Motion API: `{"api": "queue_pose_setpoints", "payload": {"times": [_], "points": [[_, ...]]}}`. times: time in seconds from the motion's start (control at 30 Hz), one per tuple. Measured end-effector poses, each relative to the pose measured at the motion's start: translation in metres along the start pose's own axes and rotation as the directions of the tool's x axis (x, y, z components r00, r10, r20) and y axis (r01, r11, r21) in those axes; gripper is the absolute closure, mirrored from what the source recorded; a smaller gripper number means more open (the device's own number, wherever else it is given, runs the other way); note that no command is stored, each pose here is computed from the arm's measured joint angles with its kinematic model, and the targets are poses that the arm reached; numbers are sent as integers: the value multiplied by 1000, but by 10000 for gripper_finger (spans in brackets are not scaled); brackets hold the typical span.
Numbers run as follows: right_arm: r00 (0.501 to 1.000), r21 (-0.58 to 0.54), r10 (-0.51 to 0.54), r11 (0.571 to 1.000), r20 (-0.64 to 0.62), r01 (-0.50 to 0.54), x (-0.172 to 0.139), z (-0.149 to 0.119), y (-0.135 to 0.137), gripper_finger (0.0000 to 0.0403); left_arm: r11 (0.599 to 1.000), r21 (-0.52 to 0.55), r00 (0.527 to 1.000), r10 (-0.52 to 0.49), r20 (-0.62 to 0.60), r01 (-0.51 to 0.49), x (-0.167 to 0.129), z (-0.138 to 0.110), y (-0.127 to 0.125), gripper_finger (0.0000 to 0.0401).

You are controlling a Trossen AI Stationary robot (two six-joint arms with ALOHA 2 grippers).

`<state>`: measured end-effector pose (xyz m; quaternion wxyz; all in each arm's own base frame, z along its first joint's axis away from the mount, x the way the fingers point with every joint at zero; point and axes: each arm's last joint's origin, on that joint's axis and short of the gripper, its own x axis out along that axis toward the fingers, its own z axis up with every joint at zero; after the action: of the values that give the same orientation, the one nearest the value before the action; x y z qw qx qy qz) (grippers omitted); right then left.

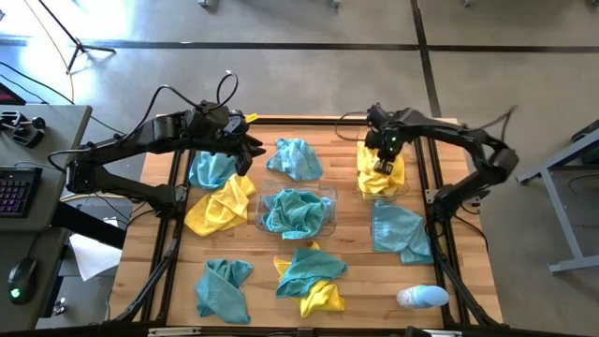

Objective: Sort microfiber towel by color & place in baskets
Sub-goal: Put the yellow towel into the top transparent bin

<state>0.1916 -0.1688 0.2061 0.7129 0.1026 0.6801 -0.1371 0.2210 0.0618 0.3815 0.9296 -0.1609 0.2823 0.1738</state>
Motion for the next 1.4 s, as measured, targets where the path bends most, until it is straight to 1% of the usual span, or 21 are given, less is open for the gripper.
{"api": "queue_pose_setpoints", "payload": {"times": [0.1,0.23,0.4,0.5,0.6,0.67,0.73,0.9,0.97,1.0,1.13,1.23,1.4], "points": [[999,-7,-2,1000,-47,2,26,-1,1,400,1000,0,1000,6,2,-6,0,0,0,286],[995,-16,-37,999,-91,36,53,-3,1,401,999,-17,999,37,10,-37,0,0,1,286],[989,-44,-85,996,-117,80,62,-3,0,402,999,-18,999,48,13,-48,0,0,1,286],[988,-45,-107,994,-116,102,56,-4,-3,402,999,-22,999,49,13,-48,0,0,1,286],[982,-36,-165,986,-94,162,44,-6,-9,403,998,-24,999,51,14,-50,0,0,1,286],[980,-20,-186,982,-76,185,35,-8,-12,403,998,-21,999,51,14,-51,0,0,1,286],[979,-23,-193,981,-64,192,28,-11,-14,403,999,-18,999,51,14,-51,0,0,1,286],[972,-16,-218,976,-82,217,19,-19,-15,403,999,-18,999,51,14,-50,0,0,1,286],[972,10,-224,974,-78,225,15,-21,-14,403,999,-18,999,51,14,-50,0,0,1,286],[972,25,-223,974,-70,226,13,-22,-14,403,999,-18,999,51,14,-50,0,0,1,286],[985,77,-171,982,-16,172,1,-27,-8,403,999,-17,999,51,14,-50,0,0,1,286],[991,89,-134,987,30,131,-11,-34,-4,403,999,-17,999,51,14,-50,0,0,1,286],[984,146,-145,981,102,129,-32,-46,3,403,999,-17,999,51,14,-50,0,0,1,286]]}}
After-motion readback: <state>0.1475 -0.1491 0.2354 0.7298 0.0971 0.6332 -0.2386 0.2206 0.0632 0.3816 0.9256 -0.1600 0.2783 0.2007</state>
